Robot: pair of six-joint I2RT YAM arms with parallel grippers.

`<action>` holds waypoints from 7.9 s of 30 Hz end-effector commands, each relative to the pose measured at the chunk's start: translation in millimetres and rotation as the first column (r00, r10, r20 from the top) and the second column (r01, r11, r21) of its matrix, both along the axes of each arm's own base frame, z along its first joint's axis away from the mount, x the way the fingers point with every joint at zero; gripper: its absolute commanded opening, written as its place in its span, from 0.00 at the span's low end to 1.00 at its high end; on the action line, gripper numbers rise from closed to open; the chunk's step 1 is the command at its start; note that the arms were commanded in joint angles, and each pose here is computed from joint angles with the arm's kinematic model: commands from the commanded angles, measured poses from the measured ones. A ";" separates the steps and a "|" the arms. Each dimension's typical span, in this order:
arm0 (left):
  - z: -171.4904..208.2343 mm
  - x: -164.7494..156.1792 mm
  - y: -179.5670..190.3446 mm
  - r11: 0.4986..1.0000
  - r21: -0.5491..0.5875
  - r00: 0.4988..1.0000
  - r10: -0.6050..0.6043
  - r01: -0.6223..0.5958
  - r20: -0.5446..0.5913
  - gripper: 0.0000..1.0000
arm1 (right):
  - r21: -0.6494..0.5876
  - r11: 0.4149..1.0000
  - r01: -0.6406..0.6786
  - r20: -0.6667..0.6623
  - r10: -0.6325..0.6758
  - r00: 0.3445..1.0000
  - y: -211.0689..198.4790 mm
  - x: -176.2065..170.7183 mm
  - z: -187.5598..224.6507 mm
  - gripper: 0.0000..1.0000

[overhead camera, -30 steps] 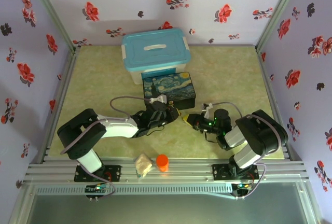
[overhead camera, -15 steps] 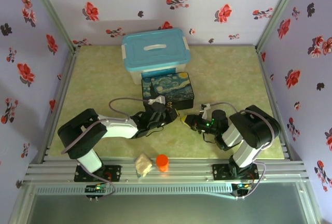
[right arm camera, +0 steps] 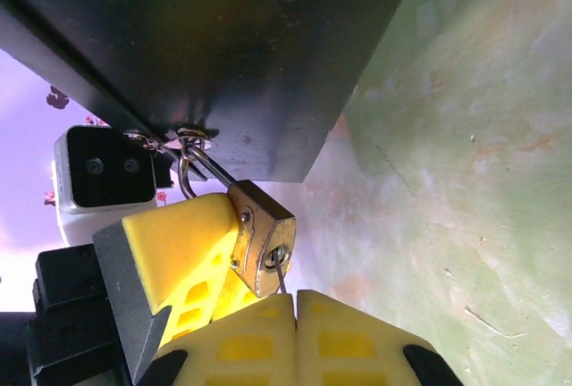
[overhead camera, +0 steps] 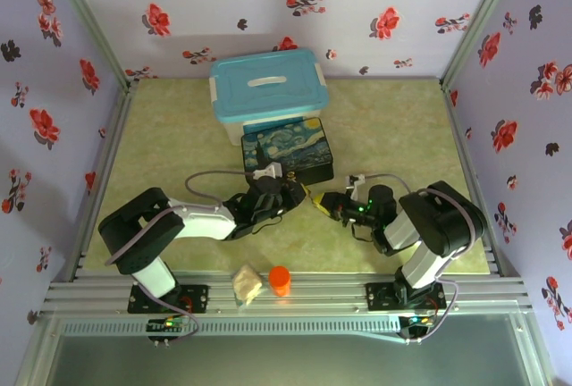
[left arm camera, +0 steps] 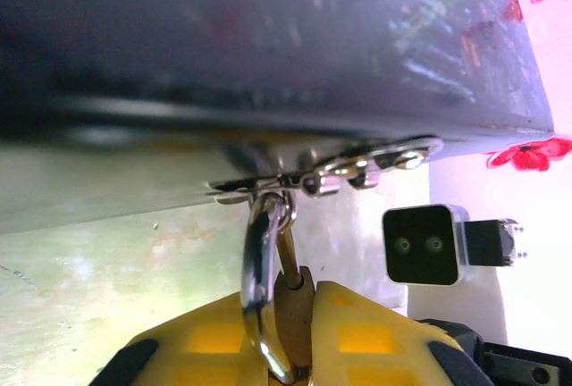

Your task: Unlock the padlock with the key

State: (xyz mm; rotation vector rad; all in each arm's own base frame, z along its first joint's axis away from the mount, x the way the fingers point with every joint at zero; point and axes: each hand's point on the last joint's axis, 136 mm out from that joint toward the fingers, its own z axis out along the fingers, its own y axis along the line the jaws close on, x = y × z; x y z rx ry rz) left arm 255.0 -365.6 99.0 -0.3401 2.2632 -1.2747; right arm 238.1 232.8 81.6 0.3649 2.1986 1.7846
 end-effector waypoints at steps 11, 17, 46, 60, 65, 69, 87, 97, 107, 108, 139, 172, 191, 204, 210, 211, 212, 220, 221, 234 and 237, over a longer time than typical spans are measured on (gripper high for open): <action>60.0 -13.6 -17.4 0.967 -0.238 0.995 -0.073 0.088 0.070 0.00 | 0.052 0.996 -0.068 -0.004 0.069 0.998 7.3 19.5 4.8 0.00; 58.0 -13.0 -16.6 0.967 -0.239 0.995 -0.072 0.086 0.066 0.00 | 0.052 0.996 -0.074 0.011 0.074 0.997 7.2 17.8 7.4 0.00; 52.3 -6.5 -20.7 0.960 -0.275 0.998 -0.038 0.053 0.058 0.00 | 0.035 0.999 0.008 -0.064 -0.006 0.998 21.7 28.5 -7.1 0.00; 34.6 -11.6 -22.3 0.974 -0.216 0.998 -0.065 0.065 0.010 0.00 | 0.075 0.996 0.047 -0.025 -0.045 0.999 42.1 24.9 19.3 0.00; 19.7 -12.5 -22.6 0.987 -0.142 0.997 -0.076 0.074 -0.008 0.00 | 0.066 0.988 0.139 -0.093 -0.133 0.987 41.9 12.9 12.2 0.00; 6.6 -12.0 -25.8 0.989 -0.127 0.996 -0.080 0.076 -0.030 0.00 | 0.047 0.984 0.169 -0.120 -0.162 0.979 48.4 2.0 4.2 0.00; -34.7 -14.2 -21.2 0.997 -0.019 0.995 -0.072 0.071 -0.072 0.19 | -0.044 0.979 0.198 -0.099 -0.201 0.974 40.8 -11.1 -19.9 0.00; -44.8 -16.0 -21.8 0.996 0.027 0.994 -0.080 0.082 -0.070 0.18 | -0.045 0.975 0.216 -0.058 -0.218 0.974 37.9 -13.0 -14.0 0.00; -48.2 -15.8 -18.0 0.997 0.039 0.995 -0.066 0.069 -0.073 0.18 | -0.070 0.973 0.219 -0.052 -0.222 0.974 36.7 -17.2 -20.3 0.00; -47.8 -15.8 -18.1 0.997 0.039 0.995 -0.066 0.069 -0.073 0.17 | -0.078 0.973 0.219 -0.056 -0.224 0.973 36.0 -17.4 -23.4 0.00; -27.9 -14.7 -20.4 0.997 -0.008 0.996 -0.073 0.073 -0.056 0.00 | -0.780 0.620 0.090 0.250 0.176 0.952 -29.9 -39.8 -24.8 0.31; -8.8 -20.3 -27.3 0.993 -0.075 0.993 -0.098 0.093 -0.065 0.00 | -0.820 0.448 0.355 0.541 0.409 0.734 18.3 0.7 -5.2 0.28; -8.5 -25.0 -26.6 0.991 -0.076 0.992 -0.111 0.107 -0.064 0.00 | -0.595 0.777 0.207 0.523 0.178 0.834 12.1 -4.3 -16.4 0.02; -8.9 -25.9 -25.0 0.989 -0.114 0.992 -0.103 0.095 -0.073 0.00 | -0.379 0.921 0.095 0.420 0.079 0.904 5.7 -4.0 -18.5 0.00; -14.7 -25.7 -21.0 0.991 -0.101 0.992 -0.099 0.091 -0.077 0.00 | -0.321 0.944 0.071 0.370 0.056 0.927 7.0 -6.3 -27.7 0.00; -15.9 -25.4 -20.2 0.991 -0.095 0.993 -0.096 0.089 -0.075 0.00 | -0.318 0.945 0.072 0.367 0.052 0.929 6.7 -6.7 -29.0 0.00; -17.7 -25.4 -19.2 0.992 -0.087 0.993 -0.094 0.088 -0.076 0.00 | -0.314 0.946 0.078 0.360 0.042 0.932 5.3 -7.2 -30.6 0.00; -28.7 -21.9 -10.0 0.997 -0.026 0.994 -0.076 0.074 -0.078 0.06 | -0.321 0.945 0.067 0.320 0.041 0.947 4.8 -9.7 -46.6 0.00; -30.6 -21.7 -8.8 0.997 -0.019 0.994 -0.074 0.073 -0.080 0.08 | -0.323 0.944 0.063 0.314 0.044 0.948 5.4 -9.6 -49.3 0.00; -45.6 -18.8 -1.5 0.994 0.078 0.994 -0.068 0.075 -0.085 0.13 | -0.434 0.900 0.046 0.288 0.090 0.953 11.3 -14.7 -73.0 0.05; -47.2 -18.6 -1.6 0.994 0.081 0.994 -0.069 0.076 -0.089 0.07 | -0.478 0.878 0.028 0.294 0.130 0.947 15.3 -18.2 -74.4 0.06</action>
